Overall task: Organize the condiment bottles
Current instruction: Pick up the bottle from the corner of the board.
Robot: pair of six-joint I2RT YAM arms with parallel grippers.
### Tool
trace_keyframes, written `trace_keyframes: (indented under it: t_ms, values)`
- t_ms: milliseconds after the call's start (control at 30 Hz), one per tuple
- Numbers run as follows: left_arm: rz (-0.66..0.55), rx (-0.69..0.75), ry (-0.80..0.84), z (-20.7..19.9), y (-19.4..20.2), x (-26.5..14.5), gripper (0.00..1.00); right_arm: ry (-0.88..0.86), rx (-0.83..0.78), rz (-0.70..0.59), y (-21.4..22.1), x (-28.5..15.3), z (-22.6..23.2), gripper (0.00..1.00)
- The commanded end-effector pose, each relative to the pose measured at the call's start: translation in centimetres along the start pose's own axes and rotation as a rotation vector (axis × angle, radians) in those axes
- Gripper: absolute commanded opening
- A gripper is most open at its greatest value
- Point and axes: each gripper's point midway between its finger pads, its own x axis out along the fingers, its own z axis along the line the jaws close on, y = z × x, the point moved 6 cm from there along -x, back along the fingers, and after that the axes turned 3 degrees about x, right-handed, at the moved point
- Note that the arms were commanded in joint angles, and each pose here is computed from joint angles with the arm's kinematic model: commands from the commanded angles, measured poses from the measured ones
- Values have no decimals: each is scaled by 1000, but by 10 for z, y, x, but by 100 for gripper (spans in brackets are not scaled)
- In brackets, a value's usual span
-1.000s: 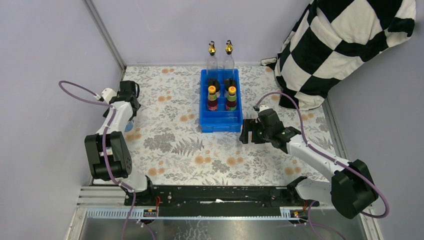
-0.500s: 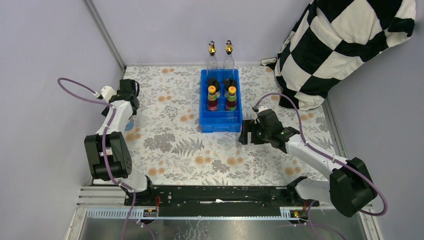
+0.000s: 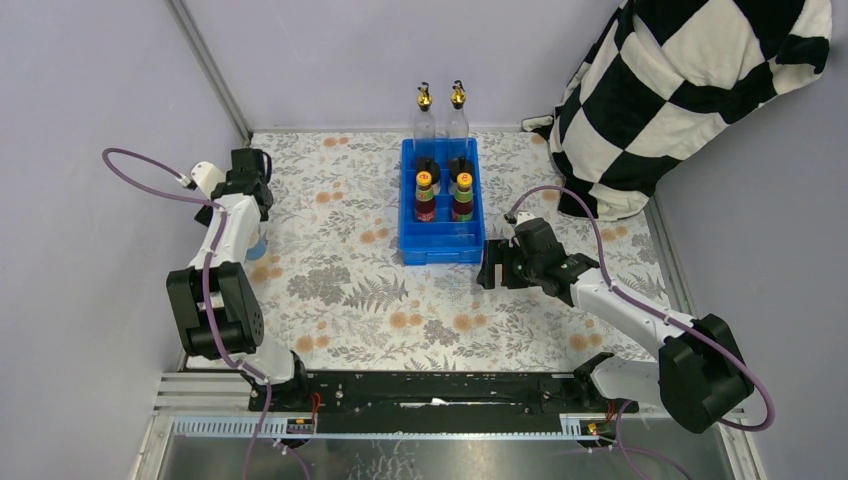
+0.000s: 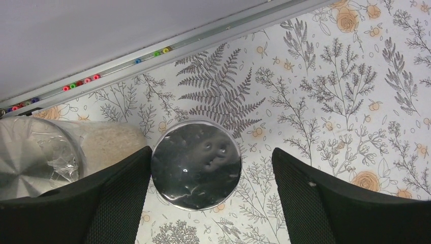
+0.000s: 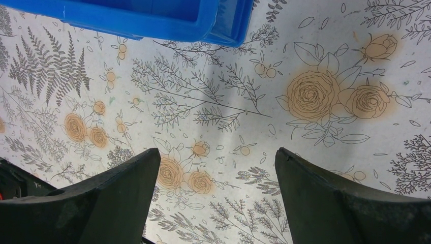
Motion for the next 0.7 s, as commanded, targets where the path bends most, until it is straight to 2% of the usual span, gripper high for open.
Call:
trace_keyframes:
  t_ms: [0,167,467,667]
  values:
    - [-10,-4,-35,3,-2,5,90,-27,-2,1,-1,2,4,91]
    - [-15,-11,-42,3,-5,5,86,-26,-4,5,1,3,3,90]
    - [-15,-19,-40,4,-7,6,69,-24,-2,7,1,4,3,91]
    - [15,-10,18,0,-3,4,51,-24,-1,7,1,4,2,90]
